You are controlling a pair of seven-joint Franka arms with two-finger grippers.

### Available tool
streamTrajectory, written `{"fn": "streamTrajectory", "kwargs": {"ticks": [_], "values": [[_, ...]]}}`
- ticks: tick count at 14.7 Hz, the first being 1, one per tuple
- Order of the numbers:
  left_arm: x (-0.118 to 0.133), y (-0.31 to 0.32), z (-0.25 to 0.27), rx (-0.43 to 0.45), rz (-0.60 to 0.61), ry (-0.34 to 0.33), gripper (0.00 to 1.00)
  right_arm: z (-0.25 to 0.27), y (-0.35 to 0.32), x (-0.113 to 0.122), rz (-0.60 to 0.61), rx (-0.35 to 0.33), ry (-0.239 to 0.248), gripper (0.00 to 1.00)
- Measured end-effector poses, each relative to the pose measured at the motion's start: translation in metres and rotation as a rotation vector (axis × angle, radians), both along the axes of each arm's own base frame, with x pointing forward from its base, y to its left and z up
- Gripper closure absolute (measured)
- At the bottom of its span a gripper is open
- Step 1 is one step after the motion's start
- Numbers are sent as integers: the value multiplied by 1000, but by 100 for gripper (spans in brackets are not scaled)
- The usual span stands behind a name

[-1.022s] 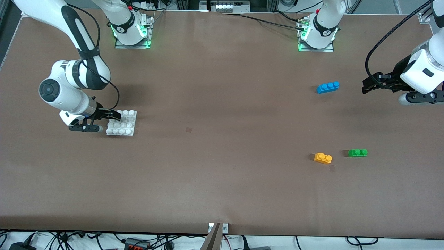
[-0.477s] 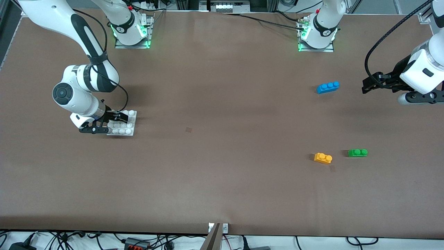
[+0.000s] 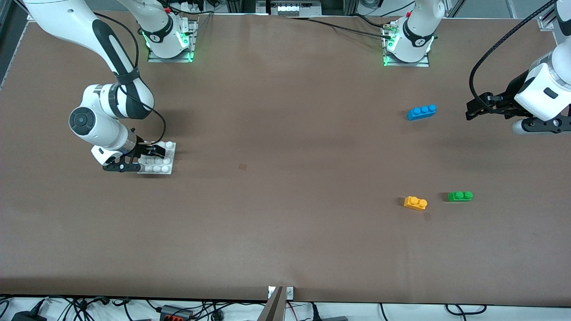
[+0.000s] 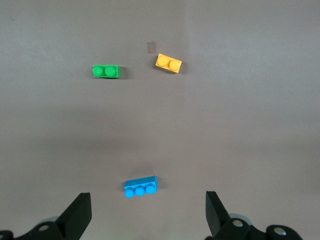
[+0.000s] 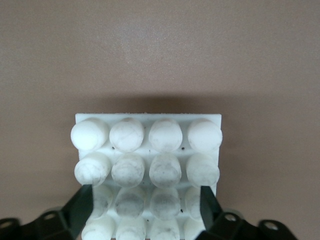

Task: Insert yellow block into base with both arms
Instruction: 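Close the right gripper on the white base plate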

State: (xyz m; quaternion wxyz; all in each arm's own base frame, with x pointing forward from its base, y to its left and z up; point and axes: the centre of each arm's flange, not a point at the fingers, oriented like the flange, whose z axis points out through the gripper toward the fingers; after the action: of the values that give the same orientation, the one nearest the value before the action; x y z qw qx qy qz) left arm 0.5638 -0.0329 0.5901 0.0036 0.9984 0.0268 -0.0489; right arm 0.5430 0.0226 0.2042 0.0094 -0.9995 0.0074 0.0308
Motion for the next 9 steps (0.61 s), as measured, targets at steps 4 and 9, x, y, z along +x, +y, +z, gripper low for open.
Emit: {"fn": "streamTrajectory", "kwargs": {"ticks": [4, 9], "values": [[0, 0, 0, -3, -1, 0, 0, -1, 0, 0, 1, 0, 0, 22], [0, -1, 0, -12, -1, 4, 0, -10, 1, 1, 2, 1, -13, 31]]}}
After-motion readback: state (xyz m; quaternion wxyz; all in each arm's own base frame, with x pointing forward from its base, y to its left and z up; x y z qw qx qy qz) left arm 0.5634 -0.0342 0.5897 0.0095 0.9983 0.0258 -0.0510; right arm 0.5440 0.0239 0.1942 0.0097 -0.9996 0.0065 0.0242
